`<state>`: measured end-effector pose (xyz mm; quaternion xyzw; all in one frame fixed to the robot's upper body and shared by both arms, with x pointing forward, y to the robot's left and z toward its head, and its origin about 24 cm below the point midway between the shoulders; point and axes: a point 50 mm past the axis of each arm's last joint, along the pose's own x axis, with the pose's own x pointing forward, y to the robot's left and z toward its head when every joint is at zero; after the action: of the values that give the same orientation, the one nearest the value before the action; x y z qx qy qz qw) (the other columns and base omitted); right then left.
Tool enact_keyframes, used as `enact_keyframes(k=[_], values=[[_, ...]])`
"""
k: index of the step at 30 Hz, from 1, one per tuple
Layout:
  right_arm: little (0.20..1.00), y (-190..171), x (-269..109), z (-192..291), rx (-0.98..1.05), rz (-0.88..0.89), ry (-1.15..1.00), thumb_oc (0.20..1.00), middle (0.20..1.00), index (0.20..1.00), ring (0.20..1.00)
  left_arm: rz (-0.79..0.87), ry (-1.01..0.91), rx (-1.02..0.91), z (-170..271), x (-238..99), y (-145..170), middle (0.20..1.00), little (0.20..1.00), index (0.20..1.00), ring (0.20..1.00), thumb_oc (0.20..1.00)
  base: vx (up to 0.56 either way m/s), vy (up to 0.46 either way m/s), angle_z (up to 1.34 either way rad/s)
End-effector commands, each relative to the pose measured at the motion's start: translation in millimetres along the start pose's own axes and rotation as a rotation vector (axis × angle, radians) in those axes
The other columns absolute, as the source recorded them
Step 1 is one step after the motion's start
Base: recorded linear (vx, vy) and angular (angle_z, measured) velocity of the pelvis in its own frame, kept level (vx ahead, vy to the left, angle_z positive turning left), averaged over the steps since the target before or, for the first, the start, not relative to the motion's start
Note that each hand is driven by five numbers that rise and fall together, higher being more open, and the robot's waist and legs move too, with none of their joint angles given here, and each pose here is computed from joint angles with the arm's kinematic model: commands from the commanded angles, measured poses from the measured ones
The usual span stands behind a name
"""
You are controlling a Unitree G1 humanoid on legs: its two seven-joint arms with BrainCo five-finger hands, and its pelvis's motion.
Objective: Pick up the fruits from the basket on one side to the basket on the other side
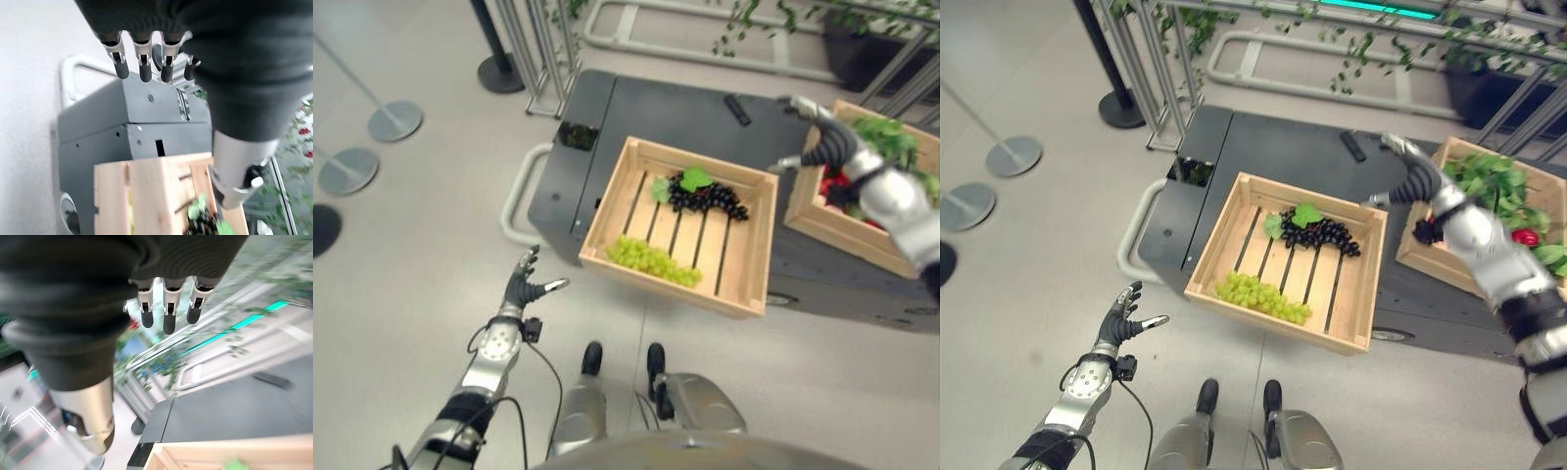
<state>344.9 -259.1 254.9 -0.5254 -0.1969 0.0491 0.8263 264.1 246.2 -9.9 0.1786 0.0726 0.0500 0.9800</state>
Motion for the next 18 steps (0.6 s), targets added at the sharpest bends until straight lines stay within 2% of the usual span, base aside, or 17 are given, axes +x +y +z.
enact_keyframes(k=[1, 5, 10, 18], values=[[1.000, 9, 5, 12, -0.024, 0.038, -0.055, 1.000, 1.000, 1.000, 1.000, 0.075, -0.081, -0.029, 15, 3, 16, 1.000, 1.000, 1.000, 1.000, 1.000, -0.06, 0.011, 0.37], [1.000, 17, 5, 20, -0.004, 0.117, -0.092, 1.000, 1.000, 1.000, 1.000, 0.094, -0.099, -0.014, 20, 4, 25, 1.000, 1.000, 1.000, 1.000, 1.000, -0.02, 0.073, 0.12], [1.000, 17, 4, 16, 0.011, 0.122, -0.075, 1.000, 1.000, 1.000, 1.000, 0.099, -0.125, 0.024, 25, 5, 31, 1.000, 1.000, 1.000, 1.000, 1.000, 0.00, 0.036, -0.05], [1.000, 1, 16, 32, 0.003, 0.048, -0.129, 1.000, 1.000, 1.000, 1.000, 0.131, -0.185, -0.008, 39, 5, 33, 1.000, 1.000, 1.000, 1.000, 1.000, -0.03, 0.017, -0.02]])
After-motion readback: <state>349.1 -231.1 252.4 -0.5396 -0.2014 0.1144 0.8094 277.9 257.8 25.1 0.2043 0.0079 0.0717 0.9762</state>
